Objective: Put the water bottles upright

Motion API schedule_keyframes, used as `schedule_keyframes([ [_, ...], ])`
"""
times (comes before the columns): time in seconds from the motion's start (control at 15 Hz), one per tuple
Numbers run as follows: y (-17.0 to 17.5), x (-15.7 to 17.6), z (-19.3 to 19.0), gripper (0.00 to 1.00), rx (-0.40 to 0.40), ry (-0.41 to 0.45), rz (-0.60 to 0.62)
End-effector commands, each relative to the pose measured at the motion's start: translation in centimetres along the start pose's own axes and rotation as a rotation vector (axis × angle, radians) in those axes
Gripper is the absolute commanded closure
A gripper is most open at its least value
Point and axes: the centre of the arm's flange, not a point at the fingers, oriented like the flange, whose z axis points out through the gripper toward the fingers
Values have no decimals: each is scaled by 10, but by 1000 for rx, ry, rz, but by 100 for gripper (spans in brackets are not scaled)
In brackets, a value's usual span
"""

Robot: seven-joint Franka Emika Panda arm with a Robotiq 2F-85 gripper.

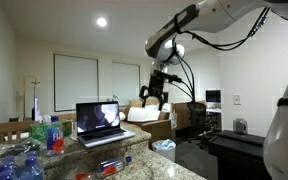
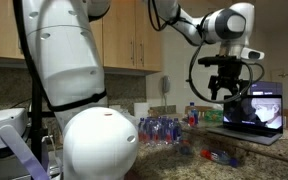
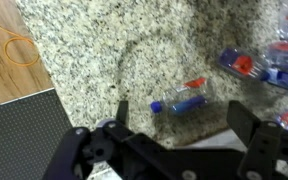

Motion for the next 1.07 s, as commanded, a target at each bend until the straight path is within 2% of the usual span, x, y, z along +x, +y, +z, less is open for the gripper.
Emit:
schedule_keyframes([
  [0.0, -3, 3, -27, 0, 27, 35, 25],
  [0.07, -6, 4, -52, 0, 45, 61, 40],
  [0.2, -7, 5, -72, 0, 56, 82, 47],
  [0.6, -7, 8, -66, 0, 52, 68, 52],
  [1.0, -59, 48, -30, 0, -9, -27, 5],
])
